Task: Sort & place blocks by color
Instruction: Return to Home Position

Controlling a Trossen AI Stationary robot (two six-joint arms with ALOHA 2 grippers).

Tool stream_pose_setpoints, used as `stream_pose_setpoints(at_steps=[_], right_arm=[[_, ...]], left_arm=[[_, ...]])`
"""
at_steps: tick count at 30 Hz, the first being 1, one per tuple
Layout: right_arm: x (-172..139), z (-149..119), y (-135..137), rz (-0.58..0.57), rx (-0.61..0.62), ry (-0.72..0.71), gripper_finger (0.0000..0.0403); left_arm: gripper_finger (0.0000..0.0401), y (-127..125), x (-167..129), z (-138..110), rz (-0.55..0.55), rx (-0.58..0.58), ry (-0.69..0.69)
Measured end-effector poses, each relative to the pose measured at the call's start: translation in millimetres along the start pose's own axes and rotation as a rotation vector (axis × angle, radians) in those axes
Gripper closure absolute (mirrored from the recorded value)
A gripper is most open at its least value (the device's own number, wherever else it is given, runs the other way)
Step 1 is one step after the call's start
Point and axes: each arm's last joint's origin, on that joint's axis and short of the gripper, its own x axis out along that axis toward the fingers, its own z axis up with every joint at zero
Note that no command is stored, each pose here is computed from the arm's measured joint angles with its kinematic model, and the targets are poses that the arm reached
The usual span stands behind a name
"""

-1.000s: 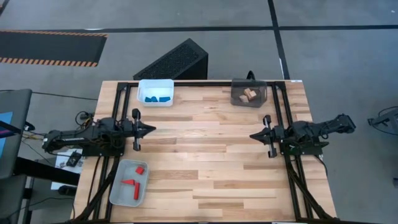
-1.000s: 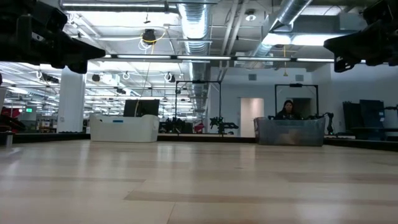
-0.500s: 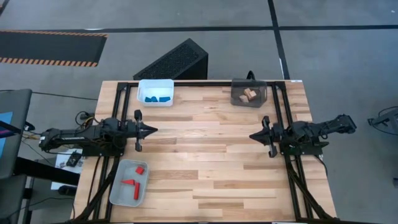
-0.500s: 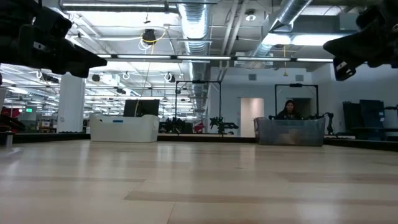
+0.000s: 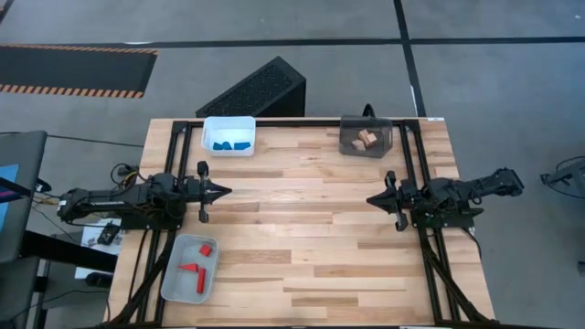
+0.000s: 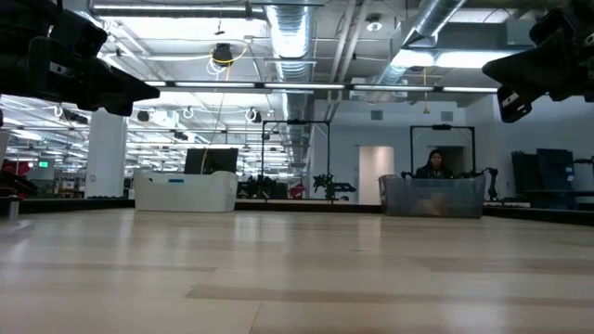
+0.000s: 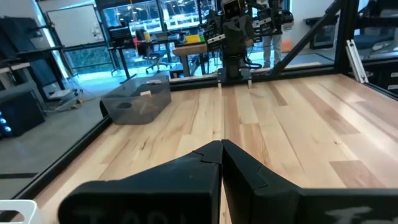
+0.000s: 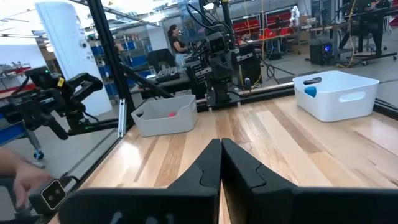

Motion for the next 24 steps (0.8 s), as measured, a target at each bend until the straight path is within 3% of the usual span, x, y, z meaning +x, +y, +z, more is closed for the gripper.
stream_pose_setpoints(at_steps=[24], right_arm=[[0.1,-0.3,-0.1,0.000,0.001,0.001,0.0369]], left_arm=[[0.0401,0.0,0.1,-0.4,0.000,-0.014,0.001]])
